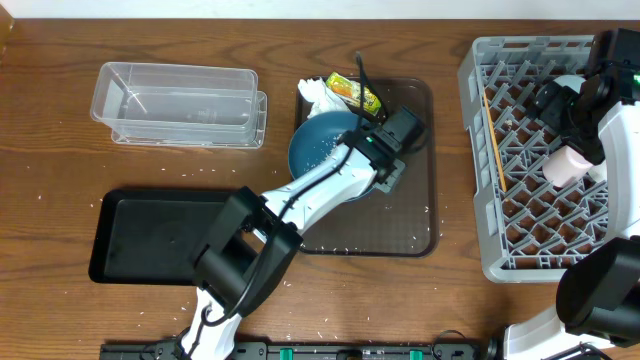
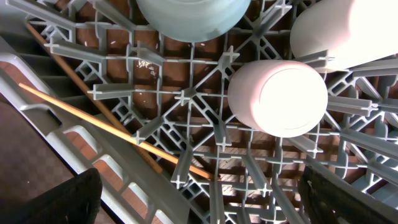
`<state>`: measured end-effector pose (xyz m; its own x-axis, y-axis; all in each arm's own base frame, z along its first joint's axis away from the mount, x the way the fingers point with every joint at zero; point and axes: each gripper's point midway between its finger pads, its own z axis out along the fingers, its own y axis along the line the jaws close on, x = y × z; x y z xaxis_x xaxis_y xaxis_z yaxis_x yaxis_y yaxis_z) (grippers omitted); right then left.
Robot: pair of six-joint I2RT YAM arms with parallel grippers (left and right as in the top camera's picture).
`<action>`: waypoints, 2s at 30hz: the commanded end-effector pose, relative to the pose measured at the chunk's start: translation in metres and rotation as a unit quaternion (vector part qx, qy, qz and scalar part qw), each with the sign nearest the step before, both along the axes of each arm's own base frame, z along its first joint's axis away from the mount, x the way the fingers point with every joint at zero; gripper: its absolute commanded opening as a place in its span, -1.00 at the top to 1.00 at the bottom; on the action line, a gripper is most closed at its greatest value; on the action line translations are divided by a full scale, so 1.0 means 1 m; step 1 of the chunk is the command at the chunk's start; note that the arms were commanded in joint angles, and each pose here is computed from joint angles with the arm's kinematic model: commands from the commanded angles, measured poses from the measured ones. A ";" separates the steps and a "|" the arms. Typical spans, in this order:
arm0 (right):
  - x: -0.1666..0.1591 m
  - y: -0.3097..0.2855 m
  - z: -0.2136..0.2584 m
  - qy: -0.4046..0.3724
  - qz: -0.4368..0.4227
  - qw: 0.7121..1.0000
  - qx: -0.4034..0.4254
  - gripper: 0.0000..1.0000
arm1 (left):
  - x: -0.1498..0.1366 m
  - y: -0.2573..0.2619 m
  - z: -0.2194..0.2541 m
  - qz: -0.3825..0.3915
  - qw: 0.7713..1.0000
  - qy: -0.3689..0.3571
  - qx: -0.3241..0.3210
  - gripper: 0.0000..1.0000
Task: Sort waste into correct bins and load items into the dishwasher rack
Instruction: 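Grasp the blue plate rim with the left gripper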
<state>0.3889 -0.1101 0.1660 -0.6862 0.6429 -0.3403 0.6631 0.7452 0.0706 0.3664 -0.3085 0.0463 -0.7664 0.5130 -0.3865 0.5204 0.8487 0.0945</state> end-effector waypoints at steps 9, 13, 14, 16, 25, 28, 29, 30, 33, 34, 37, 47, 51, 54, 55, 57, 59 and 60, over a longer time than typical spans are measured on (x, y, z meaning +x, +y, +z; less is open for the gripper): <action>0.001 -0.005 0.004 -0.006 -0.011 1.000 0.000 -0.99 | -0.010 0.010 -0.024 0.033 0.999 0.039 -0.006 -0.36; 0.001 -0.005 0.004 -0.006 -0.011 1.000 0.000 -0.98 | -0.013 0.012 -0.028 0.032 0.998 0.046 -0.006 -0.36; 0.001 -0.005 0.004 -0.006 -0.011 1.000 0.000 -0.98 | -0.013 0.012 -0.028 0.032 0.998 0.046 -0.006 -0.35; 0.001 -0.005 0.004 -0.006 -0.011 1.000 0.000 -0.99 | -0.013 0.012 -0.028 0.032 0.998 0.046 -0.006 -0.34; 0.001 -0.005 0.004 -0.006 -0.011 1.000 0.000 -0.99 | -0.014 0.012 -0.029 0.031 0.998 0.047 -0.005 -0.06; 0.001 -0.005 0.004 -0.006 -0.011 1.000 0.000 -0.99 | -0.015 0.012 -0.026 0.031 0.998 0.047 -0.005 0.12; 0.001 -0.005 0.004 -0.006 -0.011 1.000 0.000 -0.99 | -0.015 0.012 -0.025 0.031 0.998 0.046 -0.005 0.18; 0.001 -0.005 0.004 -0.006 -0.011 1.000 0.000 -0.98 | -0.016 0.012 -0.022 0.030 0.999 0.045 -0.006 0.25; 0.001 -0.005 0.004 -0.006 -0.011 1.000 0.000 -0.98 | -0.016 0.010 -0.016 0.028 0.999 0.040 -0.011 0.31; 0.001 -0.005 0.004 -0.006 -0.011 1.000 0.000 -0.99 | -0.017 0.009 -0.015 0.026 0.999 0.039 -0.012 0.35; 0.001 -0.005 0.004 -0.006 -0.011 1.000 0.000 -0.99 | -0.018 0.009 -0.015 0.026 0.999 0.041 -0.010 0.44; 0.001 -0.005 0.004 -0.006 -0.011 1.000 0.000 -0.98 | -0.021 0.013 -0.010 0.026 0.999 0.045 -0.007 0.78; 0.001 -0.005 0.004 -0.006 -0.011 1.000 0.000 -0.98 | -0.021 0.013 0.005 0.026 0.999 0.036 -0.015 0.81; 0.001 -0.005 0.004 -0.006 -0.011 1.000 0.000 -0.99 | -0.021 0.013 0.018 0.026 0.999 0.027 -0.024 0.81; 0.001 -0.005 0.004 -0.006 -0.011 1.000 0.000 -0.99 | -0.021 0.013 0.024 0.025 0.999 0.023 -0.028 0.81; 0.001 -0.005 0.004 -0.006 -0.011 1.000 0.000 -0.99 | -0.021 0.013 0.033 0.025 0.999 0.017 -0.033 0.81; 0.001 -0.005 0.004 -0.006 -0.011 1.000 0.000 -0.99 | -0.022 0.014 0.042 0.025 0.999 0.012 -0.038 0.81; 0.001 -0.005 0.004 -0.006 -0.011 1.000 0.000 -0.98 | -0.023 0.014 0.047 0.025 0.999 0.009 -0.041 0.81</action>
